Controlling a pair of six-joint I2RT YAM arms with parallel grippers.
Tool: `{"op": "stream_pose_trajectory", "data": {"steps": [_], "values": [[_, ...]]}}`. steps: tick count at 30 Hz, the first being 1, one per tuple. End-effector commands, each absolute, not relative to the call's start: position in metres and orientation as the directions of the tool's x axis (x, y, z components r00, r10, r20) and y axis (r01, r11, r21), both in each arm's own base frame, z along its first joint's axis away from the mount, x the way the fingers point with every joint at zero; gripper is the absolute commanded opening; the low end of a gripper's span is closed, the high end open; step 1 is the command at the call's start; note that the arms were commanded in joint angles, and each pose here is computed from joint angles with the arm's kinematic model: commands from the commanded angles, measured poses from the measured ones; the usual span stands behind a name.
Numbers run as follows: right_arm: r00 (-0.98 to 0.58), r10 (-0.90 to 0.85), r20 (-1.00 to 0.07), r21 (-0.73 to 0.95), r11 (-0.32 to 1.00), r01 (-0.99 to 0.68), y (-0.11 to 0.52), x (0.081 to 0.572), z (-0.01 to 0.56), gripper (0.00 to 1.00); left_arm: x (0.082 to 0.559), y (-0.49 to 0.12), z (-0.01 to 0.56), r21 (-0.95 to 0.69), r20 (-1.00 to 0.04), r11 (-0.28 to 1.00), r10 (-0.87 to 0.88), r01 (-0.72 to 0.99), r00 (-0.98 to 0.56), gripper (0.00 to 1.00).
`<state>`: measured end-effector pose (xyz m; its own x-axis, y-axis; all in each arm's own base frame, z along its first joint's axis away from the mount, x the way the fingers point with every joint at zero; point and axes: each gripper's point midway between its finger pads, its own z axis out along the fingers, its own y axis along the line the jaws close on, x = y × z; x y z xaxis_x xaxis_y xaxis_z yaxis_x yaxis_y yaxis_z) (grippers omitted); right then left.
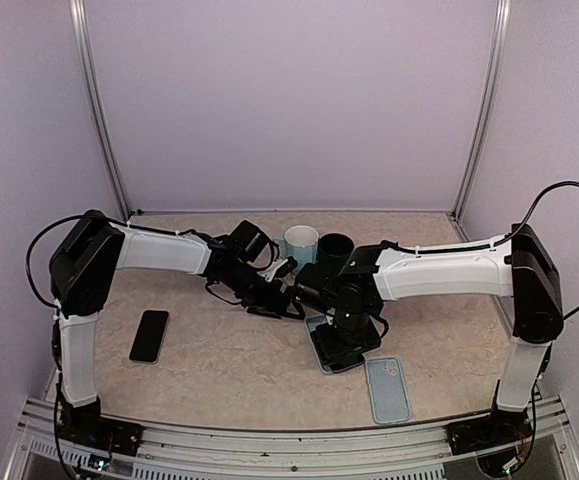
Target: Put the phone into the phone case
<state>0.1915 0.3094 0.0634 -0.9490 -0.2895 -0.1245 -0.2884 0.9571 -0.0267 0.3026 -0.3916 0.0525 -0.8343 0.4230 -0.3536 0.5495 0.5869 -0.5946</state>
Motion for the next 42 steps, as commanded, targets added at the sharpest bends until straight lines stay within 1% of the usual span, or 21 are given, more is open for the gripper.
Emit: {"op": "stream_pose_trajectory", "data": {"steps": [1,5,13,18,24,28,30,31,33,35,39,42], "values": [[-0.943,-0.305,-0.13,-0.028,0.952,-0.304,0.312,0.2,0.059,0.39,0.307,-0.397,0.052,-0.579,-0.374,0.581,0.435,0.573,-0.819,0.89],[-0.937,-0.329,-0.119,-0.015,0.944,-0.33,0.317,0.201,0.05,0.39,0.31,-0.401,0.051,-0.575,-0.383,0.579,0.434,0.578,-0.816,0.87],[-0.934,-0.328,-0.141,-0.001,0.943,-0.332,0.324,0.21,0.051,0.4,0.314,-0.424,0.043,-0.549,-0.423,0.554,0.461,0.626,-0.78,0.82],[-0.939,-0.308,-0.154,0.013,0.949,-0.314,0.325,0.214,0.05,0.44,0.314,-0.435,0.035,-0.49,-0.464,0.545,0.498,0.681,-0.733,0.78],[-0.944,-0.291,-0.156,0.052,0.952,-0.302,0.333,0.214,0.041,0.57,0.314,-0.432,0.021,-0.468,-0.456,0.555,0.514,0.688,-0.726,0.73],[-0.948,-0.274,-0.16,0.033,0.959,-0.282,0.331,0.217,0.037,0.69,0.311,-0.432,0.021,-0.466,-0.467,0.545,0.517,0.697,-0.717,0.67],[-0.949,-0.266,-0.168,0.037,0.96,-0.276,0.333,0.218,0.037,0.74,0.31,-0.43,0.021,-0.466,-0.466,0.544,0.519,0.698,-0.716,0.67],[-0.949,-0.264,-0.174,0.04,0.961,-0.274,0.334,0.219,0.038,0.81,0.309,-0.429,0.02,-0.467,-0.462,0.546,0.52,0.696,-0.718,0.67],[-0.948,-0.259,-0.183,0.049,0.961,-0.272,0.336,0.221,0.04,0.88,0.307,-0.428,0.019,-0.469,-0.458,0.545,0.523,0.695,-0.719,0.67],[-0.947,-0.258,-0.19,0.061,0.96,-0.274,0.339,0.222,0.042,0.98,0.306,-0.425,0.018,-0.466,-0.453,0.548,0.526,0.694,-0.72,0.67],[-0.944,-0.262,-0.198,0.083,0.956,-0.283,0.343,0.222,0.045,0.99,0.304,-0.422,0.022,-0.462,-0.458,0.545,0.529,0.699,-0.715,0.67],[-0.935,-0.269,-0.233,0.106,0.948,-0.299,0.348,0.226,0.055,0.99,0.306,-0.419,0.026,-0.461,-0.458,0.548,0.527,0.698,-0.716,0.68]]}}
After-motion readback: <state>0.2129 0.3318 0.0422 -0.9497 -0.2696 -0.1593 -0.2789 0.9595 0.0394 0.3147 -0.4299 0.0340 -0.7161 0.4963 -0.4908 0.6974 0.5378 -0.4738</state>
